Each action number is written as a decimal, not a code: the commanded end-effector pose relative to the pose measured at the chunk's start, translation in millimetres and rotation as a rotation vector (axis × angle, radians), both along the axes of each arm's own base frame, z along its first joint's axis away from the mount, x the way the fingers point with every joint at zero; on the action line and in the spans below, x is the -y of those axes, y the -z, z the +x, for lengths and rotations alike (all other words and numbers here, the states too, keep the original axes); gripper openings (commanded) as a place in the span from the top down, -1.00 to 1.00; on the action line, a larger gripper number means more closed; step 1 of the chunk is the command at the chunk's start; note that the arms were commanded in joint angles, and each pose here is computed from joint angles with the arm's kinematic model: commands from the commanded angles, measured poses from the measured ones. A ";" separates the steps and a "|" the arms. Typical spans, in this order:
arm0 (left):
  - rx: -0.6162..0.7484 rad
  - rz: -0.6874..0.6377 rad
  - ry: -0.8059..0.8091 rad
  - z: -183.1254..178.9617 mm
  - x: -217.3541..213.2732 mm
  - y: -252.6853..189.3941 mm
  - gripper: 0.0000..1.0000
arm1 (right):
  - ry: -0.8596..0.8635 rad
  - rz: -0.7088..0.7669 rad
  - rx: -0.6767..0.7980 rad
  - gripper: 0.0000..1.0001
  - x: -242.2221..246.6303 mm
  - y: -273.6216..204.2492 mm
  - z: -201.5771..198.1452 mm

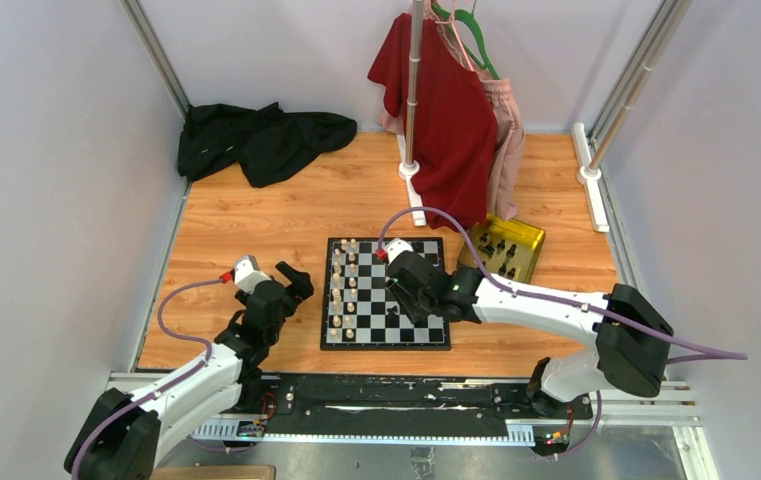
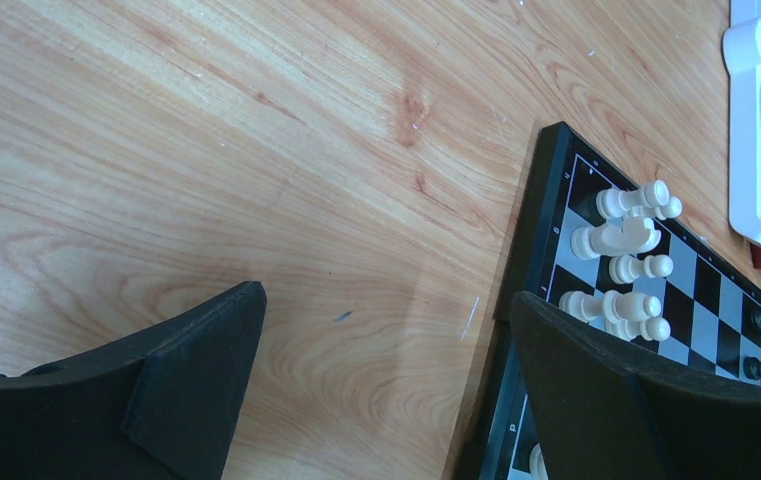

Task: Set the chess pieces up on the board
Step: Pick up the chess piece from the chessboard.

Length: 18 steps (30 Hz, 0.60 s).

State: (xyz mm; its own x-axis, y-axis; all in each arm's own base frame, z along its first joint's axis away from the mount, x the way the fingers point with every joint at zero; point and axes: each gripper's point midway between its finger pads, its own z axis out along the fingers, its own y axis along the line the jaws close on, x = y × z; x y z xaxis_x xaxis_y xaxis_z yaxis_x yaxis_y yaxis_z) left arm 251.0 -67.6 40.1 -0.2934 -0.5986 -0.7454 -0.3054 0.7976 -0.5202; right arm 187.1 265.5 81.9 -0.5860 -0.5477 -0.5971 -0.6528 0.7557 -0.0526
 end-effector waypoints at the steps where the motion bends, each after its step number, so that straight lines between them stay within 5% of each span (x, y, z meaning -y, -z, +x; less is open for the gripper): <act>1: -0.020 0.024 -0.015 -4.3 -7.0 7.9 -1.00 | -0.029 -0.013 0.017 0.20 -11.4 -9.1 -3.0; 18: -0.020 0.027 -0.021 -4.4 -8.1 8.3 -1.00 | -0.116 -0.021 -0.015 0.23 -43.8 5.7 -8.8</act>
